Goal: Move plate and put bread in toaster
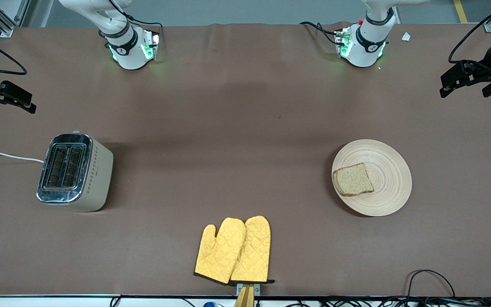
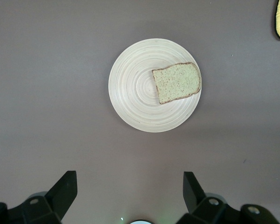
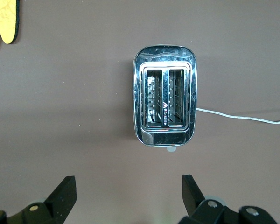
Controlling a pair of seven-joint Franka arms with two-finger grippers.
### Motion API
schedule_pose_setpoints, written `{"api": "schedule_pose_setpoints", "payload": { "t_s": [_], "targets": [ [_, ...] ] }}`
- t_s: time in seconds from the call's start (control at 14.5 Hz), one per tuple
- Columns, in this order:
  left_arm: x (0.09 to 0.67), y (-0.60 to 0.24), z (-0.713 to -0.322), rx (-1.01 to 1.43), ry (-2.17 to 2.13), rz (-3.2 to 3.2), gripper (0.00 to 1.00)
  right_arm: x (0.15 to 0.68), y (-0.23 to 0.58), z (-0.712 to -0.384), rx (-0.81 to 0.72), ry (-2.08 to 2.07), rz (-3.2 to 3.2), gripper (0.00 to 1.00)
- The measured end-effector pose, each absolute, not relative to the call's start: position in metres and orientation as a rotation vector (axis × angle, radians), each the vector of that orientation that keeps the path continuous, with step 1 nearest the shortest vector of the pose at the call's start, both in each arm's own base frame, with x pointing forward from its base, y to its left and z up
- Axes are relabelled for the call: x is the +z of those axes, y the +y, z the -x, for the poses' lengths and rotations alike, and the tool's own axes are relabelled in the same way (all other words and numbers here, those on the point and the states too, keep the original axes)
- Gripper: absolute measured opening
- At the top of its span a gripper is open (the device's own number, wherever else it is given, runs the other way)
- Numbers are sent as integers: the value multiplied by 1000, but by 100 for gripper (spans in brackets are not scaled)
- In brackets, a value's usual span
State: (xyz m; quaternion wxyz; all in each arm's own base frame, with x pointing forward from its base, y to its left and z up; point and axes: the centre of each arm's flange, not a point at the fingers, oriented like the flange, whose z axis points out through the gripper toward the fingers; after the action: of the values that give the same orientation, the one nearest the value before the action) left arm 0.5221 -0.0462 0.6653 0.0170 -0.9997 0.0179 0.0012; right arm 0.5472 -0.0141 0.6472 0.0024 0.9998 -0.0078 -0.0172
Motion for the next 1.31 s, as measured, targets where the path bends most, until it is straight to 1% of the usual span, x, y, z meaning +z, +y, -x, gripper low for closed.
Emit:
{"api": "schedule_pose_setpoints", "payload": {
  "t_s": [0.89, 1.1, 1.31],
  "targets": [
    [662, -35, -526, 14, 22, 3122, 100, 648, -12, -547, -52, -20, -3136, 100],
    [632, 0, -546, 110, -121, 3287, 100, 648, -11, -547, -54, -15, -3136, 100],
    [578, 54, -584, 124, -246, 3412, 100, 659, -14, -546, -27, -24, -3136, 100]
  ]
}}
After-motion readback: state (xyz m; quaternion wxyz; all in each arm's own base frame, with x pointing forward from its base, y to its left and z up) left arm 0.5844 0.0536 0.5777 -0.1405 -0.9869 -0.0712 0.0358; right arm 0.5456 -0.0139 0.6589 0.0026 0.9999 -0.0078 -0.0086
